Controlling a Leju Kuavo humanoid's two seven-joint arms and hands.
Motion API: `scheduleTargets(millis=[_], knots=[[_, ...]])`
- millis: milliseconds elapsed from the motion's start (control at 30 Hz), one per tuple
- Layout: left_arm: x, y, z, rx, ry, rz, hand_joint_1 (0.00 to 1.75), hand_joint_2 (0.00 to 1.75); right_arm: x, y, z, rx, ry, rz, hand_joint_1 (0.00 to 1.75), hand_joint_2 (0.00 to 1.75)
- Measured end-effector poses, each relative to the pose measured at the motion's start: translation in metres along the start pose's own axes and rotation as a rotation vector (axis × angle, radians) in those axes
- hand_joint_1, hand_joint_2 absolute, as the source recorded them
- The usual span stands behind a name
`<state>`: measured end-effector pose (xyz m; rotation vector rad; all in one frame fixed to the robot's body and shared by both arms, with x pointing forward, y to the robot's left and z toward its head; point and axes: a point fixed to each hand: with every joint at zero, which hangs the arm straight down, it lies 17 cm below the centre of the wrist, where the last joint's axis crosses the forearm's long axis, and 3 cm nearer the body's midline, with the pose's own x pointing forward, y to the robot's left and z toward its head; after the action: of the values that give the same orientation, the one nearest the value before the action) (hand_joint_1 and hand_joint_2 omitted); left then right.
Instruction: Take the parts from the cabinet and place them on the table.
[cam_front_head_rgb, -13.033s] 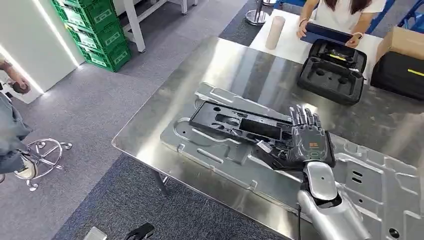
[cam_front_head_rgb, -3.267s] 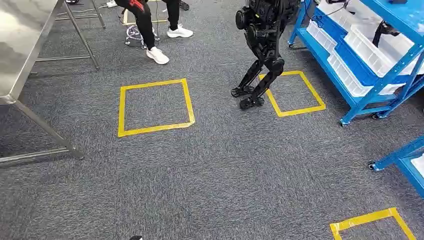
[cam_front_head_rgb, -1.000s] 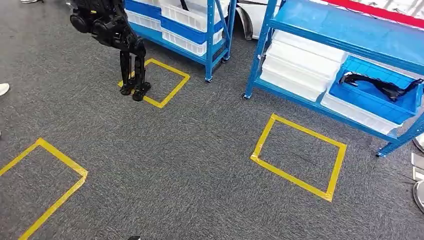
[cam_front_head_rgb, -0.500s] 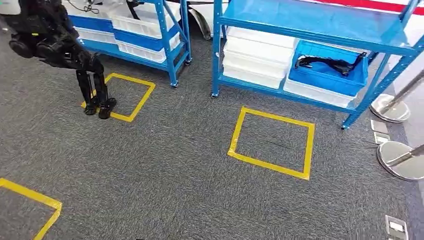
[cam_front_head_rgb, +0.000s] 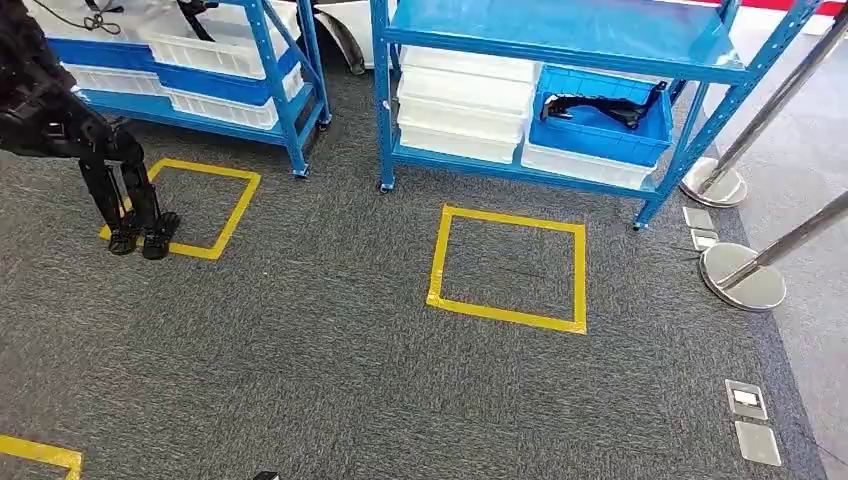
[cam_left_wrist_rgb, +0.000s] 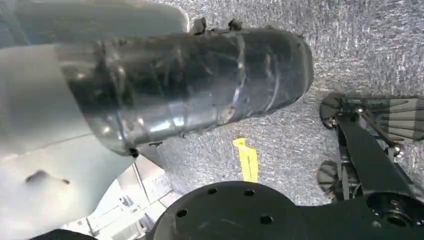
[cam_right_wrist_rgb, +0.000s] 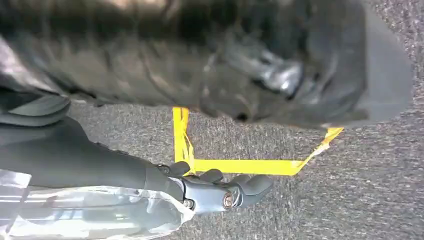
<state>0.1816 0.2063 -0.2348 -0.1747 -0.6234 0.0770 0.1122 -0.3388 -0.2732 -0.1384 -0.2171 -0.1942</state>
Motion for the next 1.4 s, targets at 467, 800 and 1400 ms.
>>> scheduleTargets(millis=[467,800,1400], knots=[[-0.004,0.016,0.003,0.015,0.008,-0.01,0.0,0.0,-0.001,0.001,0.0,0.002,0.001,0.021,0.0,0.0],[-0.001,0.014,0.001,0.011,0.008,-0.007,0.0,0.0,0.005,0.004,0.0,0.011,-0.007,0.024,0.0,0.0],[0.003,0.011,0.0,0.008,0.003,-0.005,0.0,0.0,0.0,0.0,0.0,0.006,0.001,0.027,0.0,0.0]])
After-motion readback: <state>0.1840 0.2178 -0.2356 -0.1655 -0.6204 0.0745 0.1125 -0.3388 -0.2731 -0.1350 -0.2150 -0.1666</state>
